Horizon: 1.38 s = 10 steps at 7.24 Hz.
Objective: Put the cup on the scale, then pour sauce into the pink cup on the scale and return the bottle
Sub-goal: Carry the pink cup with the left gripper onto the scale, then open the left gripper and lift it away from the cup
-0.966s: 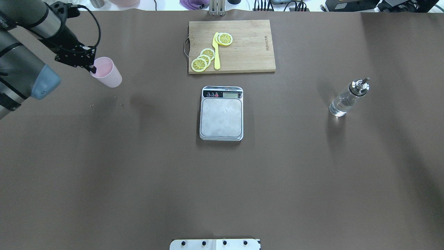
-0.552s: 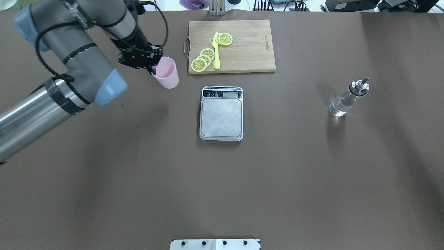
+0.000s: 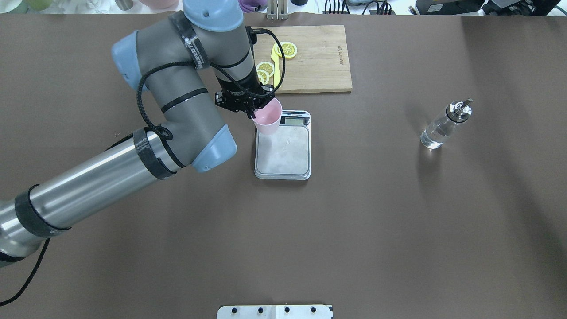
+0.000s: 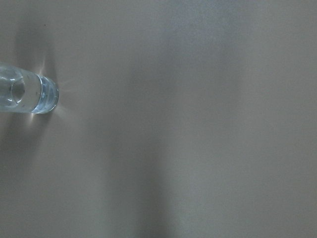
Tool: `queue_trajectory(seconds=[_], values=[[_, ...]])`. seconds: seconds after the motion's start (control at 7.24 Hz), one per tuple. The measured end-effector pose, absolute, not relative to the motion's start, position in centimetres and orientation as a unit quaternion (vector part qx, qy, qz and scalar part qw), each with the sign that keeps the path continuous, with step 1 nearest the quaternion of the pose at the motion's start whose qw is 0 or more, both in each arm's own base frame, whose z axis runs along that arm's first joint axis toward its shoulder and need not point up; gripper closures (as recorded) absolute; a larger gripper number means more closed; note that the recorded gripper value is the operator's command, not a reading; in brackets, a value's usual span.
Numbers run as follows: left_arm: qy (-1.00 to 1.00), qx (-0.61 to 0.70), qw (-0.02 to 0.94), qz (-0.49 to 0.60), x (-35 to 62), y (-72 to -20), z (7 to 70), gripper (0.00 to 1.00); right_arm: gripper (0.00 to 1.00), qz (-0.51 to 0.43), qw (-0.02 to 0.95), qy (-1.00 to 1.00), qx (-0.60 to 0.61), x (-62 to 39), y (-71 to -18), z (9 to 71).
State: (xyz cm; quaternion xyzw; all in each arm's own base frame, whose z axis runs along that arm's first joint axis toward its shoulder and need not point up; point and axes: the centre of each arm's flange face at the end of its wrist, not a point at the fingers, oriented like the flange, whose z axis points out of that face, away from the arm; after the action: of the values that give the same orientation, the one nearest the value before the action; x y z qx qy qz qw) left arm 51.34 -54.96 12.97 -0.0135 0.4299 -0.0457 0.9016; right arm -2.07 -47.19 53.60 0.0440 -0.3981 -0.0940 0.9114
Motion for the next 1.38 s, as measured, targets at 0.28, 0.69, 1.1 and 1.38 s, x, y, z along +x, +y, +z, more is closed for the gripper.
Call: queue_trajectory(seconds=[0.28,0.69,1.1,1.38], values=[[0.43,-0.017,0.902,-0.036,53.6,-53.5,12.7,1.0,0.0,-0.097,0.911,-0.399,0.043,-2.3,-47.2,53.6],[0.434,-0.015,0.9,-0.026,55.5,-53.0,13.4,1.0,0.0,-0.099,0.909,-0.402,0.045,-2.5,-47.1,53.2],[0.436,-0.015,0.899,-0.026,55.7,-52.8,13.4,0.03,0.0,-0.101,0.908,-0.403,0.045,-2.7,-47.1,53.1],[0.435,-0.015,0.9,-0.026,55.6,-52.7,13.5,0.02,0.0,-0.101,0.908,-0.403,0.044,-2.7,-47.1,53.1]])
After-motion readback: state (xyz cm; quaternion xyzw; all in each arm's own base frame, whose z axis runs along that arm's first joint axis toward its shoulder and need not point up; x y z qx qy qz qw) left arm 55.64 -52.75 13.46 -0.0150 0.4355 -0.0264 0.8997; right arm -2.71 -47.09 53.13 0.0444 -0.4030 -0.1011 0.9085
